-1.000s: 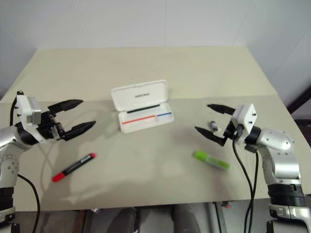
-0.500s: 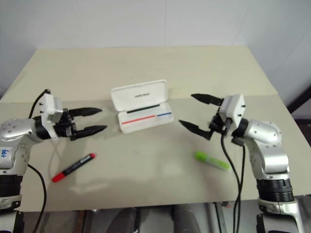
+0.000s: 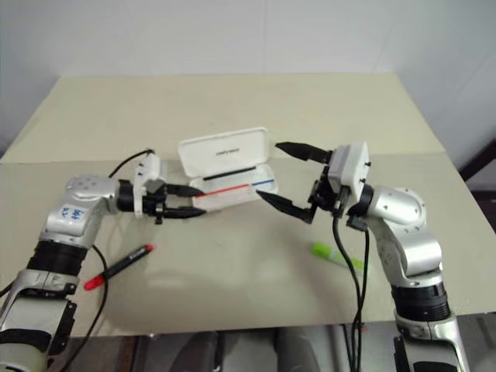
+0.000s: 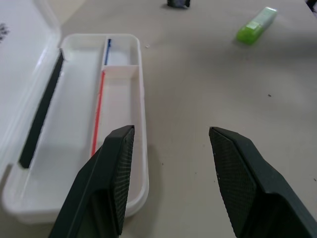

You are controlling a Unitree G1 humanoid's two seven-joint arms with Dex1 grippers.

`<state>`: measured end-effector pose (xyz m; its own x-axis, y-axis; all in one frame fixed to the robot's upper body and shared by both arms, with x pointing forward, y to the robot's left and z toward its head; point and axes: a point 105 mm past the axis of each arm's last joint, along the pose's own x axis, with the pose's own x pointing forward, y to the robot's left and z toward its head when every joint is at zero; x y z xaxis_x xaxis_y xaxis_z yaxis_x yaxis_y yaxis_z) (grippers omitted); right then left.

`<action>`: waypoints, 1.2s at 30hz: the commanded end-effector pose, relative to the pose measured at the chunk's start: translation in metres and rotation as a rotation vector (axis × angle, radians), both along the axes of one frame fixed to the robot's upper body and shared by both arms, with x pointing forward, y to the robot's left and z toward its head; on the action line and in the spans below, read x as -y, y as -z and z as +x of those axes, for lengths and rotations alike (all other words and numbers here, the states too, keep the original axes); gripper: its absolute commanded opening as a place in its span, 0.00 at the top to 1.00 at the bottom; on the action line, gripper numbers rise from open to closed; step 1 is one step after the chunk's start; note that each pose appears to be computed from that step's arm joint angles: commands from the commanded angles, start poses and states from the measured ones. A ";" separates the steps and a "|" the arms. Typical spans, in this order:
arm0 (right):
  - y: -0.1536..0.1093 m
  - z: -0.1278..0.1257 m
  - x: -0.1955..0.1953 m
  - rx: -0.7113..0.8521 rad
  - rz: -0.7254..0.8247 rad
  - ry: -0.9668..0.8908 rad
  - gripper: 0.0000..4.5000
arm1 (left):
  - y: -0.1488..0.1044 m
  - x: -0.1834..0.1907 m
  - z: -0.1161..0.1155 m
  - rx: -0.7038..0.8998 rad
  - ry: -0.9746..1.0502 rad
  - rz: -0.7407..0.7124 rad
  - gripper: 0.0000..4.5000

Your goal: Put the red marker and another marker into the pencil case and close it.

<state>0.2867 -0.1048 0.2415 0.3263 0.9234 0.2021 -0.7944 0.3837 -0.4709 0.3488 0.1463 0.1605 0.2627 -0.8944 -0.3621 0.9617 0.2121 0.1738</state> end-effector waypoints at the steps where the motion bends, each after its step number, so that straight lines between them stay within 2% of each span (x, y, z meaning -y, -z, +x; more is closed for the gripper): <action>1: -0.005 -0.010 -0.001 0.032 0.002 -0.005 0.00 | -0.002 0.007 0.007 0.023 0.014 0.047 0.44; 11: 0.007 -0.026 0.006 -0.009 -0.096 -0.042 0.00 | 0.015 0.006 0.027 0.048 -0.072 0.153 0.44; 21: 0.005 -0.030 0.004 -0.013 -0.113 -0.061 0.00 | 0.032 0.007 0.029 0.008 -0.069 0.259 0.44; 24: 0.003 -0.030 0.004 -0.009 -0.123 -0.071 0.00 | 0.034 0.004 0.032 0.014 -0.075 0.293 0.58; 30: -0.001 -0.028 0.004 -0.001 -0.128 -0.075 0.00 | 0.036 0.005 0.034 0.018 -0.079 0.299 1.00; 36: 0.000 -0.022 0.009 -0.012 -0.122 -0.051 0.00 | 0.029 0.012 0.026 0.056 -0.001 0.317 1.00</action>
<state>0.2642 -0.1076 0.2321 0.2677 0.9614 0.0639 -0.8393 0.2653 -0.4745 0.3797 0.1330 0.1334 0.3147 -0.7517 -0.5795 0.9428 0.1768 0.2826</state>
